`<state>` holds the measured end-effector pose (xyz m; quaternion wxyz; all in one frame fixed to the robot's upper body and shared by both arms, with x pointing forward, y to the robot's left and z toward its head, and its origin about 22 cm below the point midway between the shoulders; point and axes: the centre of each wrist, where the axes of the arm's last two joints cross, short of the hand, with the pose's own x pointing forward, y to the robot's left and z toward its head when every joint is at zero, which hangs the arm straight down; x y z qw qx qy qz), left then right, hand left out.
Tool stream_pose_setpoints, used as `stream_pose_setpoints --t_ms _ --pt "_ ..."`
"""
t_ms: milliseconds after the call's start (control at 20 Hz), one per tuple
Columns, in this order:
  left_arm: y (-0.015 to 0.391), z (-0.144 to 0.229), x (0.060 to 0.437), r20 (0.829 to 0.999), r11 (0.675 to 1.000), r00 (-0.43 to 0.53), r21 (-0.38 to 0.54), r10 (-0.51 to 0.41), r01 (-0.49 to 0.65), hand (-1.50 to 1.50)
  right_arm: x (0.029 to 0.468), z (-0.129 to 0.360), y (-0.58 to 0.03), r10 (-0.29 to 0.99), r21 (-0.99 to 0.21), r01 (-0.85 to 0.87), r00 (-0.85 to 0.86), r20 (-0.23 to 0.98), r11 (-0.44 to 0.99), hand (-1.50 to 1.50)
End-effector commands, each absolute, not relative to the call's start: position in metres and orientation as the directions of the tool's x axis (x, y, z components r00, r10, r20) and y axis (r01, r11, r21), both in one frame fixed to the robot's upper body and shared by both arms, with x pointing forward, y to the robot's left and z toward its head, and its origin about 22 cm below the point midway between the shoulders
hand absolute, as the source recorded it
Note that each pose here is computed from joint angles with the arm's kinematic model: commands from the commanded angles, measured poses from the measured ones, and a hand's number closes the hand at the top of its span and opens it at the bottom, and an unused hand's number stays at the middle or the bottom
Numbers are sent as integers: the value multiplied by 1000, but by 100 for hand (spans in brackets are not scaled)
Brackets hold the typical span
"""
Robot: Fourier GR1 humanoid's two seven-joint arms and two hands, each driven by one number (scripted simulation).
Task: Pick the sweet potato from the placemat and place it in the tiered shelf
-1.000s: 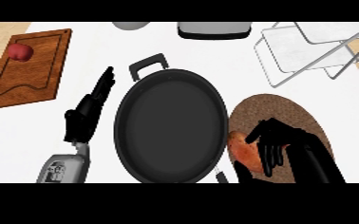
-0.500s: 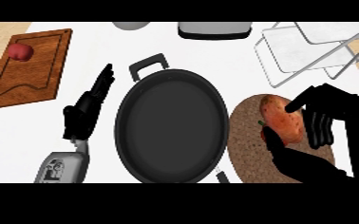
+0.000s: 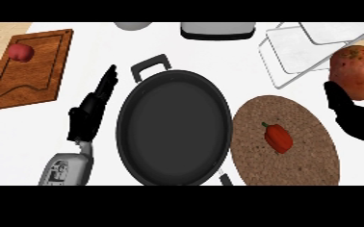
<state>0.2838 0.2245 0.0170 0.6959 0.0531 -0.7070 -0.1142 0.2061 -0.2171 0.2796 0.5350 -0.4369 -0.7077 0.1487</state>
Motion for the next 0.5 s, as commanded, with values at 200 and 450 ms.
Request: stream_pose_setpoints --t_ms 200,450 --pt "233 22 291 972 968 -13 236 -235 87 0 234 317 -257 768 -638 554 -3 641 535 150" --pt "213 22 288 969 966 -30 246 -244 82 0 258 330 -247 787 -634 597 9 617 491 150"
